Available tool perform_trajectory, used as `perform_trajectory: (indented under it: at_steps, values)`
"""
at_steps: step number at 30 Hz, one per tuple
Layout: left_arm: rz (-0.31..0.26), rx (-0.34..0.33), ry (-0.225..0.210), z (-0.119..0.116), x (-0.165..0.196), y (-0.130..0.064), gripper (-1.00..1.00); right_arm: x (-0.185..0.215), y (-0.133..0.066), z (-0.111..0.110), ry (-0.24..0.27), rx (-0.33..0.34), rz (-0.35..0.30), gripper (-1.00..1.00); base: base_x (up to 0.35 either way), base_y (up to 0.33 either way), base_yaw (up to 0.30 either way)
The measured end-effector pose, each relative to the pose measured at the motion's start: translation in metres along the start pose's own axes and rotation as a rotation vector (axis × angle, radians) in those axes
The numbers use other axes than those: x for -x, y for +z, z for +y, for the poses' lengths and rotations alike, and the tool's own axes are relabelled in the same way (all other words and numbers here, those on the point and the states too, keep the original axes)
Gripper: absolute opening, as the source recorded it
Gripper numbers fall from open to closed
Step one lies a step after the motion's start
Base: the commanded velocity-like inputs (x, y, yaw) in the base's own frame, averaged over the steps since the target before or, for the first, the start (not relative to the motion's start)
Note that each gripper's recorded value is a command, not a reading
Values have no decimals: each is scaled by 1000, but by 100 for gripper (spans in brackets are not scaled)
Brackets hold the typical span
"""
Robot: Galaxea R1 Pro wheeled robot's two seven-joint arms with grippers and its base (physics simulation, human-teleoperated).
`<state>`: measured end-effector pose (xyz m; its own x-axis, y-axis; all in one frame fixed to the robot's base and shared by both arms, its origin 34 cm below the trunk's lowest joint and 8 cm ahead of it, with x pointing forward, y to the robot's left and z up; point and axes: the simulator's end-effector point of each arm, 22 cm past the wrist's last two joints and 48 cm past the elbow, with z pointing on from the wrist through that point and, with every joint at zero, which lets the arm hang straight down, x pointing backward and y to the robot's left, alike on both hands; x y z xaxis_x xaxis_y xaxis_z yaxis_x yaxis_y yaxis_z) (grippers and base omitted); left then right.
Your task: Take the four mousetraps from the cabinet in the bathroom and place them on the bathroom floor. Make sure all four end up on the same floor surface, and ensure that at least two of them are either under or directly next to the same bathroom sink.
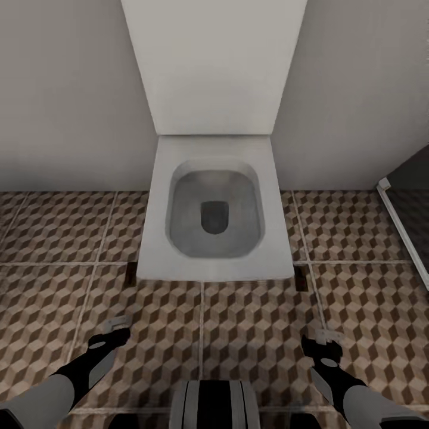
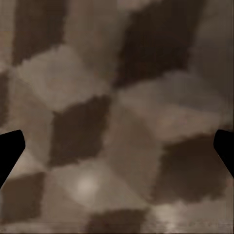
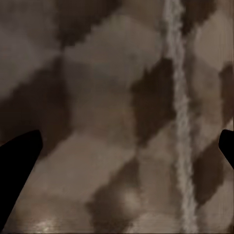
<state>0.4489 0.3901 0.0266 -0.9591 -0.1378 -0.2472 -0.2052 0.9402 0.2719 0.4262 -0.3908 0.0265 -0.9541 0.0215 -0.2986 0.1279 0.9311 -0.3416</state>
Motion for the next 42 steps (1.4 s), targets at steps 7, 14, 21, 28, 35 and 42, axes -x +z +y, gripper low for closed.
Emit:
perform_trajectory:
  at_steps: [7,14,21,28,35,42]
  values:
    - [0,-1,0,-1,0,0,100,0,0,0,0,0,0,100,-346,0,0]
    - [-1,-1,-1,-1,0,0,100,0,0,1,-1,1,0,100,-346,0,0]
    - [-1,-2,-1,-2,0,0,100,0,0,1,-1,1,-1,100,-346,0,0]
    - [-3,-4,-1,-3,1,0,100,0,0,1,-1,2,-1,100,-298,0,0]
    - [-6,-8,-1,-5,2,-1,100,0,0,0,0,0,1,100,-70,0,0]
    - [-6,-10,0,-7,2,-1,100,0,0,0,-1,0,1,100,-15,0,0]
